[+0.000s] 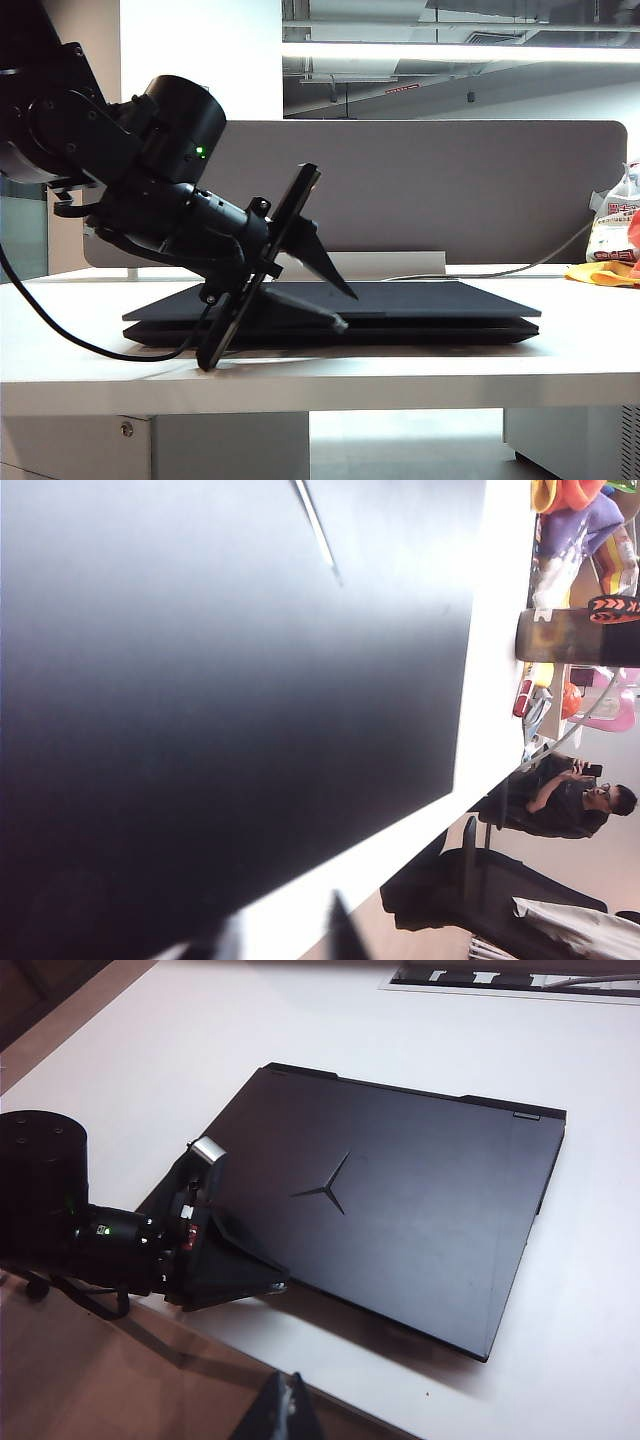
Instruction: Open the lid of the laptop and use the keypad to enter the password "123".
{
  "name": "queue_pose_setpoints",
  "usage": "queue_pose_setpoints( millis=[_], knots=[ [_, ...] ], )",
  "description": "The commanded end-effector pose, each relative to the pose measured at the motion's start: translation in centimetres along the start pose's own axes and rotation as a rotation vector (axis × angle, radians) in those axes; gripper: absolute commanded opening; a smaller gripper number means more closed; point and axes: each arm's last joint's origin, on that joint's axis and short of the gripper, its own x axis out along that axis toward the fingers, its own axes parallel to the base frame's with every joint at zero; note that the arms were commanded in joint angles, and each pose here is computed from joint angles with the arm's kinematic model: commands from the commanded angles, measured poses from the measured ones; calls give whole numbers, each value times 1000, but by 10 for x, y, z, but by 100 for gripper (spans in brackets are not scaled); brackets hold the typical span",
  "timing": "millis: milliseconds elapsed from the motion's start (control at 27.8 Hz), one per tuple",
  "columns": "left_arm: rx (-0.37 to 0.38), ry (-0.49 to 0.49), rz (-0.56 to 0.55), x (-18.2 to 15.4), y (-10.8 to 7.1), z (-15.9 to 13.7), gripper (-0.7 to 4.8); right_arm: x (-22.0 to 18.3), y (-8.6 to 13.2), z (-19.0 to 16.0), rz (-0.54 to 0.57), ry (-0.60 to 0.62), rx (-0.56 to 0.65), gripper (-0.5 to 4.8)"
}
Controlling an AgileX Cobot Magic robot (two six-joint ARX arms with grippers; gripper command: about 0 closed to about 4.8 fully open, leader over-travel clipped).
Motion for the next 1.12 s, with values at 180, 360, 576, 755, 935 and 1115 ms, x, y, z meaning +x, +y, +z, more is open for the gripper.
queue_pose_setpoints(
  millis=[180,360,576,755,935,1115],
  knots=[
    [-12,-30,34,4,10,-1,79,-2,1,3,2,-18,-8,-5],
    [49,-39,29,5,8,0,48,-2,1,3,2,-18,-7,-5],
    [84,-38,-10,4,5,1,48,-2,1,3,2,-18,-9,-5],
    [86,26,-42,4,4,-1,49,-2,1,2,2,-16,-9,-6],
    [102,130,-85,8,-1,-13,58,-2,0,1,-2,0,-6,-6],
    [107,90,-68,9,-4,-15,58,-2,0,-1,-6,17,-3,-6]
  ],
)
